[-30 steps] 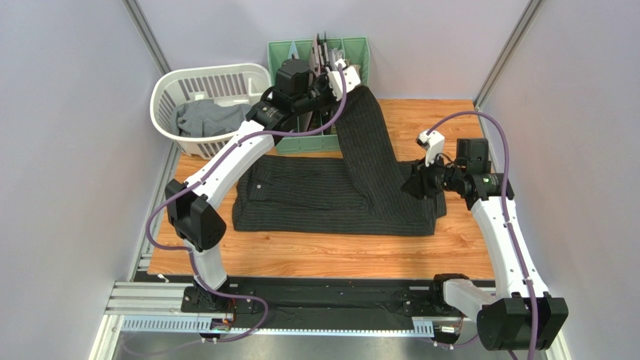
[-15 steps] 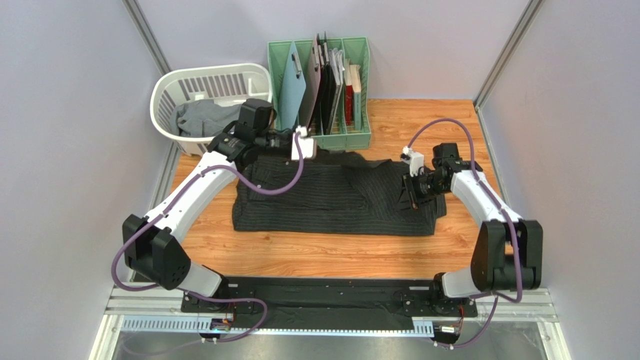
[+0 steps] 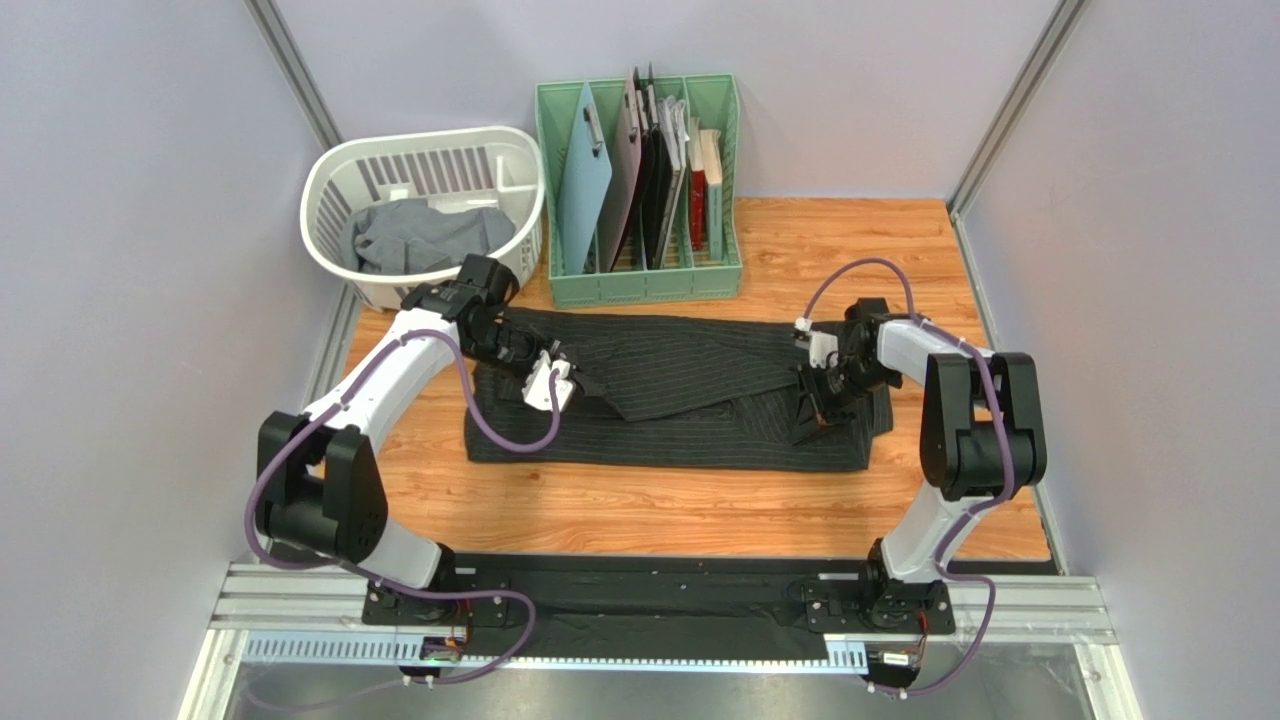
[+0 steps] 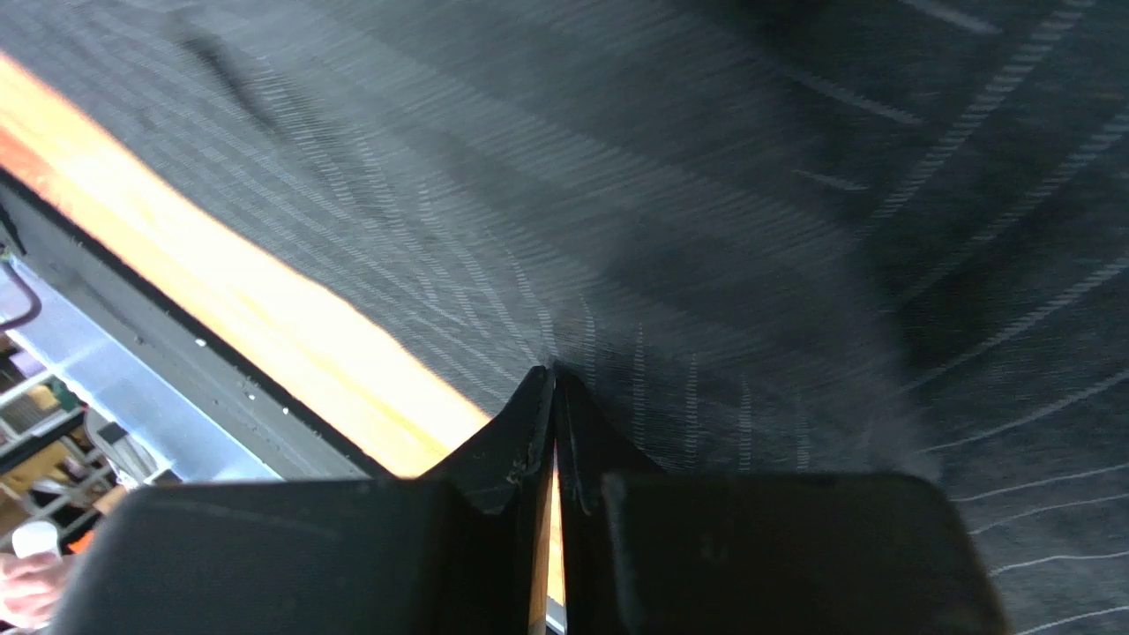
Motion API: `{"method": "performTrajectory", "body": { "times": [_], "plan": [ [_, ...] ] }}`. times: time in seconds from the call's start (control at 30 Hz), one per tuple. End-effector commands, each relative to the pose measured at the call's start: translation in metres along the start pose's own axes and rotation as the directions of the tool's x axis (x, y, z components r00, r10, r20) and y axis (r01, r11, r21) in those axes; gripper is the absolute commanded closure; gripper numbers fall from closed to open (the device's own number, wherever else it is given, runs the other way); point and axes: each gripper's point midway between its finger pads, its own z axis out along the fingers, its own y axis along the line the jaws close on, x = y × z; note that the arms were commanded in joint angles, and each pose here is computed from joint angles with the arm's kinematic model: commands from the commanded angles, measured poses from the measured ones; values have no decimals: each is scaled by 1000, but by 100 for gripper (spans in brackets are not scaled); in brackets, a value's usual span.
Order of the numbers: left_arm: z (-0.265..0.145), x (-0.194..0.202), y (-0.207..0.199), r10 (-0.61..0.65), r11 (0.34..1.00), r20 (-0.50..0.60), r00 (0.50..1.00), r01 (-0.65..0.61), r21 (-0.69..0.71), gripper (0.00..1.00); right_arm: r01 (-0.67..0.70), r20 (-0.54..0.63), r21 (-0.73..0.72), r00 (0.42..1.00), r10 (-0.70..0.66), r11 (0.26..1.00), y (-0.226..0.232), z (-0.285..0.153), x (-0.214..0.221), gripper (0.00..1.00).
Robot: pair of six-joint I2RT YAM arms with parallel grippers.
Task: Fold and stack the long sleeve shirts
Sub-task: Fold the shirt
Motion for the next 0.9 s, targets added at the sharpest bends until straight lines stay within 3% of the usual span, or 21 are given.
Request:
{"method": "performTrajectory", "body": {
  "times": [0.0, 0.1, 0.27, 0.37, 0.43, 0.5, 0.57, 0.6, 0.63, 0.67, 0.77, 0.8, 0.87],
  "plan": [
    [-3, 17, 6, 423, 904, 5, 906, -423, 57, 100, -60, 14, 42, 998, 59, 997, -17, -4, -10, 95],
    [-4, 32, 0, 494, 865, 5, 870, -492, 98, 100, -75, 6, 48, 997, 75, 996, -22, -4, -9, 95],
    [-6, 63, 3, 494, 864, -31, 869, -486, 128, 99, -70, 3, 54, 998, 70, 996, -24, -10, -8, 96],
    [-8, 76, 2, 492, 865, -59, 869, -480, 145, 72, -58, 18, 48, 998, 57, 997, -19, -17, -11, 96],
    [-12, 77, 0, 480, 872, -64, 875, -468, 141, 67, -43, 28, 32, 999, 42, 999, -11, -25, -13, 96],
    [-22, 79, -3, 447, 892, -81, 891, -436, 120, 47, -23, 39, 20, 999, 22, 1000, -2, -35, -15, 96],
    [-37, 84, -7, 396, 917, -125, 910, -384, 106, 45, 11, 78, 27, 997, -14, 1000, 6, -50, -19, 96],
    [-43, 84, -7, 370, 929, -140, 919, -359, 94, 25, 25, 85, 32, 996, -28, 999, 9, -56, -20, 95],
    [-51, 81, -6, 341, 940, -159, 927, -334, 73, 23, 40, 96, 40, 994, -44, 998, 11, -60, -22, 95],
    [-55, 80, -10, 230, 973, -169, 958, -226, 40, 1, 58, 121, 54, 991, -64, 997, 14, -67, -24, 95],
    [-58, 69, -12, 78, 995, -161, 984, -86, -45, 1, 57, 161, 93, 984, -72, 994, 11, -72, -34, 94],
    [-57, 65, -15, -36, 996, -147, 988, 24, -81, 1, 61, 180, 106, 980, -80, 992, 8, -71, -41, 93],
    [-52, 64, -10, -135, 984, -157, 978, 114, -137, 1, 52, 188, 147, 979, -79, 988, 1, -68, -51, 92]
  ]
}}
